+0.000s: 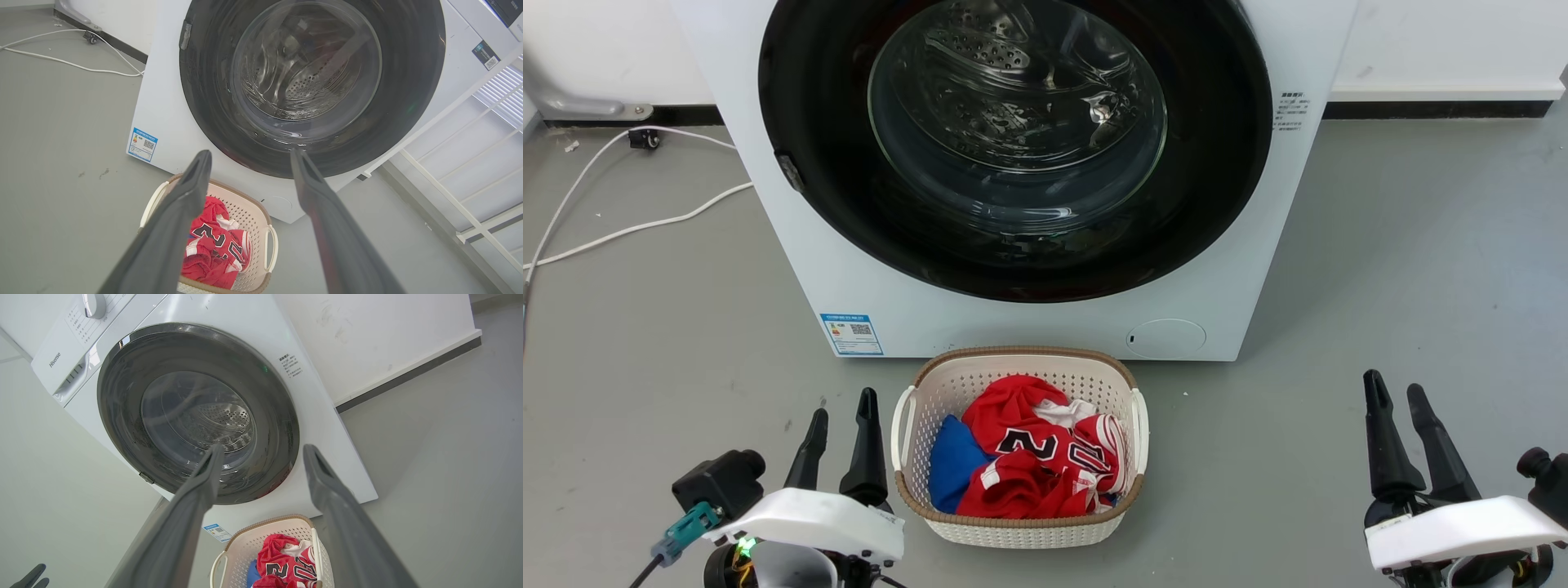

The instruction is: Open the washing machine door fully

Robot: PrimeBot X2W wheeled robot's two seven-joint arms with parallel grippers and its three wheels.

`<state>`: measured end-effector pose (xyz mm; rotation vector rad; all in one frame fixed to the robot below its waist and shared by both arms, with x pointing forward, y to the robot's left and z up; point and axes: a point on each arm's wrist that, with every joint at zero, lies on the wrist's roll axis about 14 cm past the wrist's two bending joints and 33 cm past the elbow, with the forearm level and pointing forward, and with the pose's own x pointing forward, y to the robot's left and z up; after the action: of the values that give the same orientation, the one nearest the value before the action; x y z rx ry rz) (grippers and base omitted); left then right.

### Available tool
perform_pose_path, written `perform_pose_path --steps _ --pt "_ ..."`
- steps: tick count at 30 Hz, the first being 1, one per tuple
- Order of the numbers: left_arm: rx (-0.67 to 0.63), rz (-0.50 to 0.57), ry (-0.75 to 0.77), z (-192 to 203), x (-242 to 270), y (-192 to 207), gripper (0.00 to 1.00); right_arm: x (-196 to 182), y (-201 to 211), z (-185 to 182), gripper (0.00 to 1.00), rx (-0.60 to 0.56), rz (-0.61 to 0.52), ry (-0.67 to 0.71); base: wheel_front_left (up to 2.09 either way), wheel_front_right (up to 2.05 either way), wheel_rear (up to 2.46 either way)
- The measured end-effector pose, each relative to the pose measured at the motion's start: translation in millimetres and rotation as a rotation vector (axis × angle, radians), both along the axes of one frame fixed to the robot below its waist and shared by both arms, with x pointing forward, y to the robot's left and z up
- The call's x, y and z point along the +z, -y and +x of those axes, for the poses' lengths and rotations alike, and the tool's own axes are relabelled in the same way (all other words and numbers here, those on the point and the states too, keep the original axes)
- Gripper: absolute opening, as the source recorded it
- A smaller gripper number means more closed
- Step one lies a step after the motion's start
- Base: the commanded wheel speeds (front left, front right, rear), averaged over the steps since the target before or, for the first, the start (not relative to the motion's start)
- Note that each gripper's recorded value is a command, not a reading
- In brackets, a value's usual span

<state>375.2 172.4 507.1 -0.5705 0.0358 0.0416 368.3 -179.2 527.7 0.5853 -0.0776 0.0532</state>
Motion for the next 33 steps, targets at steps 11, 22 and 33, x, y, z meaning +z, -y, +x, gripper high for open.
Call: perform_pose_path --steps 11,22,33 --pt "-0.004 0.145 0.031 -2 7 5 1.00 6 -2 -5 1.00 -0.004 -0.121 0.036 0.00 0.00 0.00" --pt "-0.003 0.273 0.061 -8 11 8 1.00 11 -6 -11 1.00 0.000 -0.234 0.068 0.00 0.00 0.00" --pt "-0.007 0.364 0.107 -11 18 12 1.00 15 -7 -14 1.00 -0.004 -0.310 0.094 0.00 0.00 0.00"
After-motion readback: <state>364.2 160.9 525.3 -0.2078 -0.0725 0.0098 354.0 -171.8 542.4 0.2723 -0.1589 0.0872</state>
